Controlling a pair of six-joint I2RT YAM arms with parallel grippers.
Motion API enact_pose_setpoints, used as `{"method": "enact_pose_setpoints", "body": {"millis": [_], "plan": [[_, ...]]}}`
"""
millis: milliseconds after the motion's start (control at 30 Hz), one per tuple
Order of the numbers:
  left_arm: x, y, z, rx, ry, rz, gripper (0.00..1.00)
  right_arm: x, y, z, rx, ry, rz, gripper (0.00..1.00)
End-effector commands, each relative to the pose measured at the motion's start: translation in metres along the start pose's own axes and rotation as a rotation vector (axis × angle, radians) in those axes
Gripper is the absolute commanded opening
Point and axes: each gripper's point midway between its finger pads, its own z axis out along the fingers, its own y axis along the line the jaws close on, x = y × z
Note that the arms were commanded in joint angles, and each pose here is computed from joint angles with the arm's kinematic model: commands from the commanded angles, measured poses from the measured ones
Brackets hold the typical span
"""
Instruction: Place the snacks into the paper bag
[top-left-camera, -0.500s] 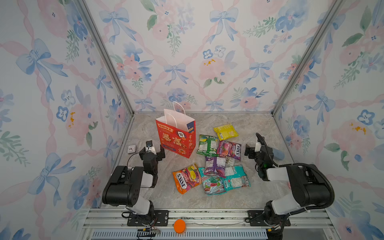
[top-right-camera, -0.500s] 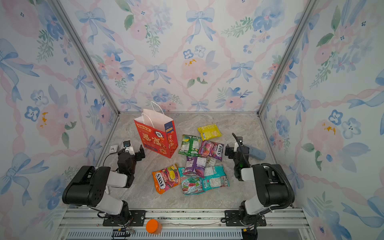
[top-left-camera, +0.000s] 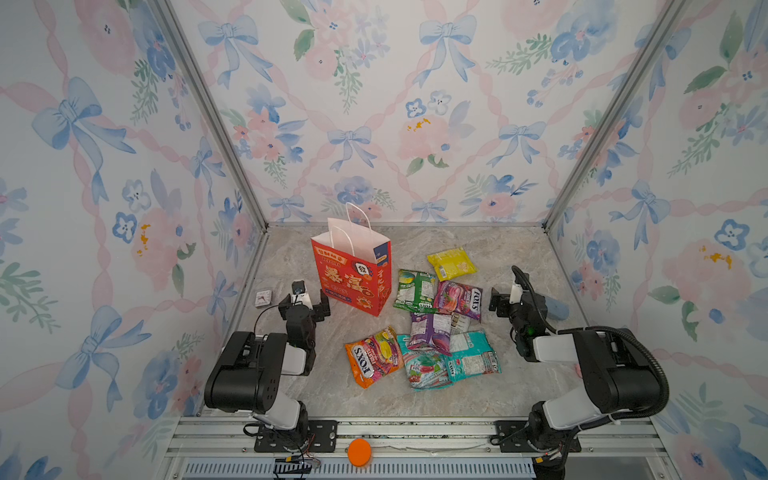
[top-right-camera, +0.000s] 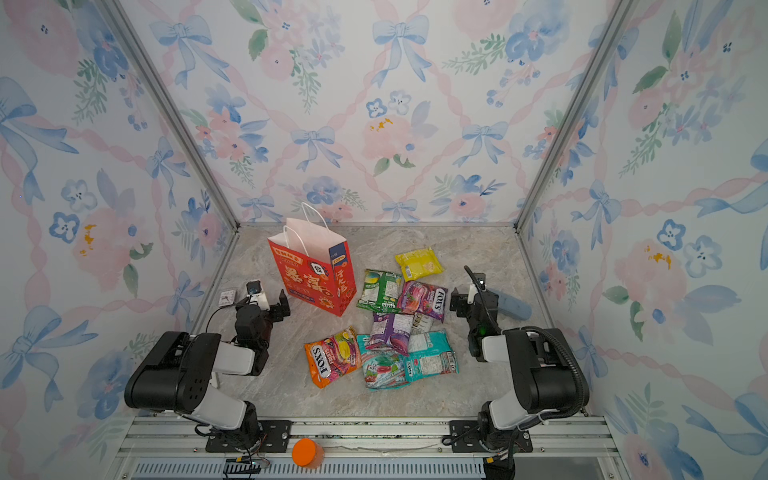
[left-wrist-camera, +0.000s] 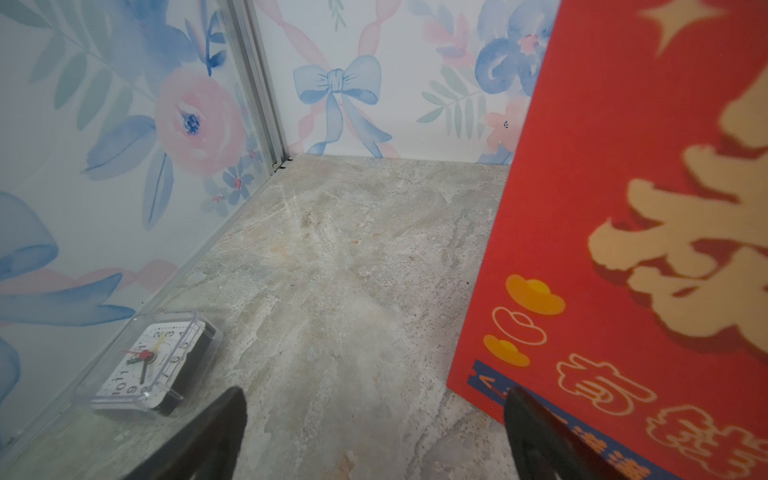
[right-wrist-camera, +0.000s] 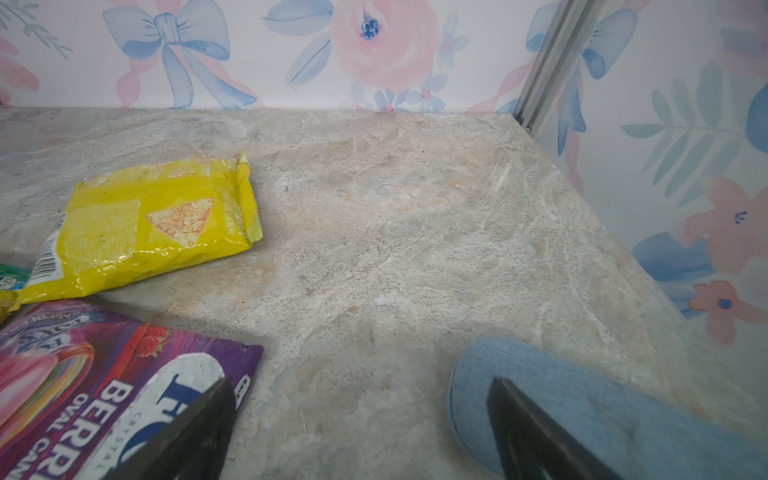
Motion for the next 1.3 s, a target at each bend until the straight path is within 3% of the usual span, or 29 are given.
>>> {"method": "enact_pose_setpoints", "body": {"millis": [0, 700, 900, 1267], "plan": [[-0.008, -0.002, 0.004, 0.01, -0.024, 0.014, 0.98, -0.012, -0.003, 0.004, -0.001, -0.036, 0.003, 0.97], [-0.007, -0.003, 0.003, 0.013, -0.023, 0.016, 0.98, -0.012, -0.003, 0.004, 0.0, -0.039, 0.002, 0.97], [-0.008, -0.009, 0.0, 0.016, -0.035, 0.05, 0.98, -0.015, 0.001, -0.013, 0.008, -0.133, -0.012, 0.96], [-0.025, -0.002, -0.007, -0.033, -0.031, 0.037, 0.98, -0.026, -0.008, -0.006, 0.07, -0.06, -0.012, 0.96]]}}
